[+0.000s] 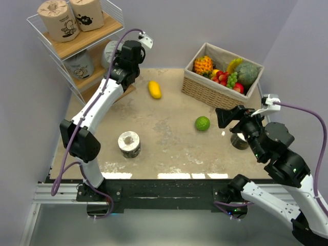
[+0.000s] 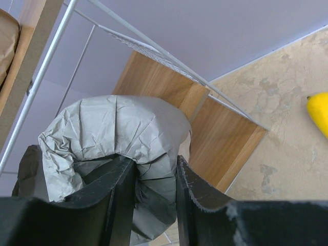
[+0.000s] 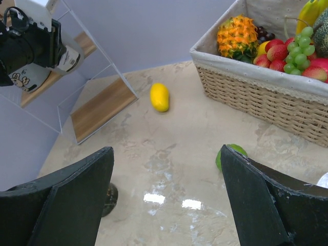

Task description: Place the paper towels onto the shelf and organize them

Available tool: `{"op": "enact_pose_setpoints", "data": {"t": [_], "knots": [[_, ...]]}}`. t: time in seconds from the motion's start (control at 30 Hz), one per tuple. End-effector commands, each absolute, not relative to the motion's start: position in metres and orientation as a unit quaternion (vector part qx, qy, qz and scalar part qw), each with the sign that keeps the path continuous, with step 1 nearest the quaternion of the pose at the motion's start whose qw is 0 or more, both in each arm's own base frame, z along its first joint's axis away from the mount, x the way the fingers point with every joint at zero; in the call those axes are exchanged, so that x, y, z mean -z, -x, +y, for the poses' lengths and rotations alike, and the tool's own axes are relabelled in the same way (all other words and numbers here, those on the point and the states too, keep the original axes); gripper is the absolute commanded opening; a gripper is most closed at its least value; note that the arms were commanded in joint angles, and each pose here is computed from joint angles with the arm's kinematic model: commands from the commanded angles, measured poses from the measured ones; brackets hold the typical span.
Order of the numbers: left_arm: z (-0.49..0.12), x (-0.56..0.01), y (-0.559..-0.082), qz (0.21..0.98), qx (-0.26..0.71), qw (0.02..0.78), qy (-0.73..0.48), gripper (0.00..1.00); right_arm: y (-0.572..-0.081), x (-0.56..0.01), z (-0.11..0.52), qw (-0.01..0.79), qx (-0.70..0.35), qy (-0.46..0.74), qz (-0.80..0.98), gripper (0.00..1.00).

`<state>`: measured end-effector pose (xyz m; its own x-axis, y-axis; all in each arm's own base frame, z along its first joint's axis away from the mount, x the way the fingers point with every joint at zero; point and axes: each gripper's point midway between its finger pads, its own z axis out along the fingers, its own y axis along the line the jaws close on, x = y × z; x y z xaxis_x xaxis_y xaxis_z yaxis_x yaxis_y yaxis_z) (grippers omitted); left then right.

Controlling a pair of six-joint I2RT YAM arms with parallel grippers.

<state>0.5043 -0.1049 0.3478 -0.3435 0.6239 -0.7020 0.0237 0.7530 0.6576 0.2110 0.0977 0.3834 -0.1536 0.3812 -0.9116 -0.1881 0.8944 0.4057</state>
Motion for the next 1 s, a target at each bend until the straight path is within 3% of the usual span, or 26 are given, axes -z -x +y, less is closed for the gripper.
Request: {"op": "enact_pose_setpoints", "data": {"t": [0.0, 0.97], "knots": [[-0.093, -0.387, -0.519, 0.737, -0.301, 0.577, -0.185, 0.36, -0.210, -0.408, 0.099, 0.663, -0.244, -0.075, 0.704, 0.88], [-0.057, -0.391, -0.530, 0.718, -0.389, 0.551, -0.172, 0.37, -0.215, -0.404, 0.100, 0.662, -0.226, -0.068, 0.712, 0.88]]}}
